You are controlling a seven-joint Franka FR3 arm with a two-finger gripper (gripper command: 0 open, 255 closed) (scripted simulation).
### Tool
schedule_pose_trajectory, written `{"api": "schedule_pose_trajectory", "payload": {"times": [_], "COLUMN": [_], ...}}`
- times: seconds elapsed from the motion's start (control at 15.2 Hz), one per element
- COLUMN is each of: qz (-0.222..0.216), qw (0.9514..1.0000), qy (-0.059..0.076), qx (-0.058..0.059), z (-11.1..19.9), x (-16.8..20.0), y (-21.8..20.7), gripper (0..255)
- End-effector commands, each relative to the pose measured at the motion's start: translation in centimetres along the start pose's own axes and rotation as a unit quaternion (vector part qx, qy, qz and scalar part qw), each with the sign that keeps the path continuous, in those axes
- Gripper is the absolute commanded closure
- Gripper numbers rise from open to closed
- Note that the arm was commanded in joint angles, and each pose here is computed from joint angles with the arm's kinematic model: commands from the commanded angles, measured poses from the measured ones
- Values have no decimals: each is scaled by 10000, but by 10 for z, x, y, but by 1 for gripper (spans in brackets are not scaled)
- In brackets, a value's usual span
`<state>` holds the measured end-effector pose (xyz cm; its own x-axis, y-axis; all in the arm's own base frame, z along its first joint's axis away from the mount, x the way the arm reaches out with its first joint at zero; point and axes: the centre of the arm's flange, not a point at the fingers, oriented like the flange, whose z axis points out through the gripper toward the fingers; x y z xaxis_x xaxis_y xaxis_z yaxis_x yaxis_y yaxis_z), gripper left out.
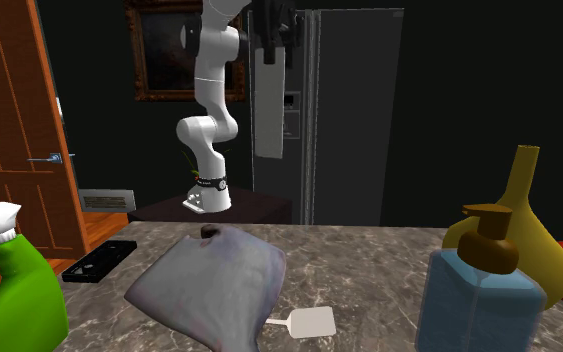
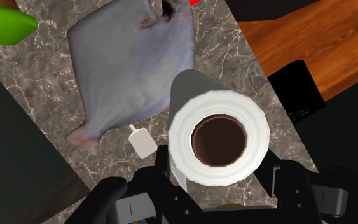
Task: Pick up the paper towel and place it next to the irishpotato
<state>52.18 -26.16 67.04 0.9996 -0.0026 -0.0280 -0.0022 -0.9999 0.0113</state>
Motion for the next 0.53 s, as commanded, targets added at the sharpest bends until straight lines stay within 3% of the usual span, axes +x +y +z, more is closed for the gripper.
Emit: {"api": "schedule_pose_trajectory", "payload": {"times": [0.0,0.46], "qz": [-4,-4], "qw": [10000,10000], "qy": [3,3], "qx": [0,0], "z": [6,38], "x": [-16,-70], "y": [20,88], "gripper": [255,255]}}
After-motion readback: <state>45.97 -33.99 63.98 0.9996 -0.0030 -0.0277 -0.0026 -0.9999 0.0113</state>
